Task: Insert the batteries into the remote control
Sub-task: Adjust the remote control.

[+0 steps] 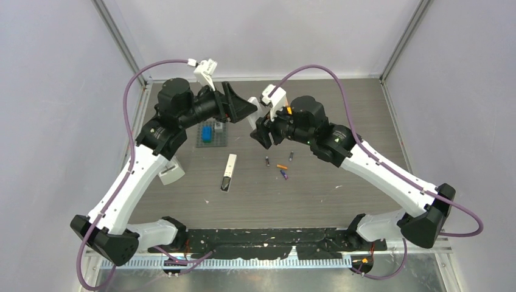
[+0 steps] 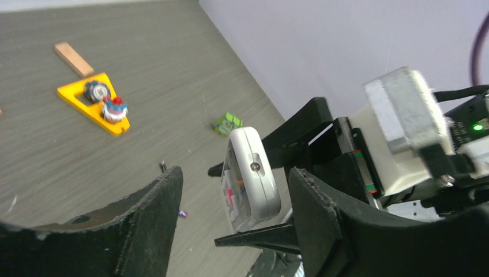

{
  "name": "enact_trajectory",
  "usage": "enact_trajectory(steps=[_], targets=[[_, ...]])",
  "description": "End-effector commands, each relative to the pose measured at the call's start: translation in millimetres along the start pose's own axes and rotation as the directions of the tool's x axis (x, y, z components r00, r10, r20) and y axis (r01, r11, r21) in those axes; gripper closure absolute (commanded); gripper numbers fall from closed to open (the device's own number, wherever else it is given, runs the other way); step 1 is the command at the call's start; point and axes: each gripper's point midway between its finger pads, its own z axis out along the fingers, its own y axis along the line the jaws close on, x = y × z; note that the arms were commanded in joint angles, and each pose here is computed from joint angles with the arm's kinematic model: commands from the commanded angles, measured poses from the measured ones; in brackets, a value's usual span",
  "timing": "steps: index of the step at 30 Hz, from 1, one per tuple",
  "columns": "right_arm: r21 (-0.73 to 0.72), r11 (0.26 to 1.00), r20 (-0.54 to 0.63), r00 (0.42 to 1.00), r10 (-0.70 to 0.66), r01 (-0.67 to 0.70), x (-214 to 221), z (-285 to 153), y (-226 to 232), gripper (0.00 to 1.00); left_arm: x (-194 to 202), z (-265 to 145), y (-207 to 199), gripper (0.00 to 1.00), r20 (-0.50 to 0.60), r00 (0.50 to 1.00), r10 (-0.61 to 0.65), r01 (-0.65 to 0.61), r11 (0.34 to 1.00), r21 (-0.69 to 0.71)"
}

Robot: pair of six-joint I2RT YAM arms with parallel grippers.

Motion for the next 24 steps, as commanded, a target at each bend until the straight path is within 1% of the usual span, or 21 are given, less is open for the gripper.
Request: enact_trajectory(steps=[1,5,8,13,15,17,18,19,21,23,24], targets=[[0.065,0.988,0.025,0.989,-0.143,0.141,-16.6,-10.9,-3.4,0.69,25.5,-7.0,-3.5,0.35,-0.134,0.991,0.019,-0.014,0.999,0.033],[0.094,0.976,-0.018,0.980,-0.197,0.198,-9.0,-7.7,-3.6,0.69,30.6,-6.0,-3.6,0.48,-0.152,0.988,-0.001,0.007,0.999,0.040],[0.095,0.970,-0.026,0.975,-0.220,0.222,-7.7,-6.0,-2.3,0.68,38.3,-3.9,-1.8,0.59,-0.185,0.982,-0.025,0.033,0.999,0.041],[0.081,0.968,-0.041,0.971,-0.236,0.239,-5.1,-3.0,1.6,0.67,52.7,-5.6,5.4,0.72,-0.242,0.969,-0.047,0.052,0.999,0.014],[0.077,0.968,-0.049,0.971,-0.236,0.239,-4.0,-2.1,2.8,0.66,54.7,-6.1,4.8,0.81,-0.252,0.966,-0.054,0.061,0.998,0.018],[0.079,0.970,-0.050,0.972,-0.228,0.231,-5.1,-2.0,3.2,0.65,55.4,-5.0,3.8,0.92,-0.256,0.965,-0.064,0.073,0.997,0.024],[0.085,0.970,-0.052,0.974,-0.222,0.226,-4.8,-1.8,2.2,0.62,55.2,-4.5,3.3,0.98,-0.254,0.965,-0.067,0.076,0.997,0.027],[0.090,0.973,-0.051,0.976,-0.211,0.215,-5.2,-1.9,2.0,0.60,54.7,-4.1,2.8,1.00,-0.251,0.965,-0.071,0.080,0.996,0.029],[0.111,0.975,-0.049,0.981,-0.189,0.194,-5.1,-3.2,-0.6,0.52,51.4,-4.2,3.9,1.00,-0.236,0.969,-0.080,0.089,0.996,0.026],[0.134,0.977,-0.034,0.986,-0.165,0.168,-6.2,-6.8,-2.8,0.35,44.7,-5.1,6.3,1.00,-0.206,0.975,-0.086,0.093,0.995,0.026],[0.147,0.977,-0.020,0.988,-0.153,0.154,-8.4,-7.9,-4.6,0.20,40.6,-6.7,7.1,1.00,-0.186,0.979,-0.087,0.094,0.995,0.028]])
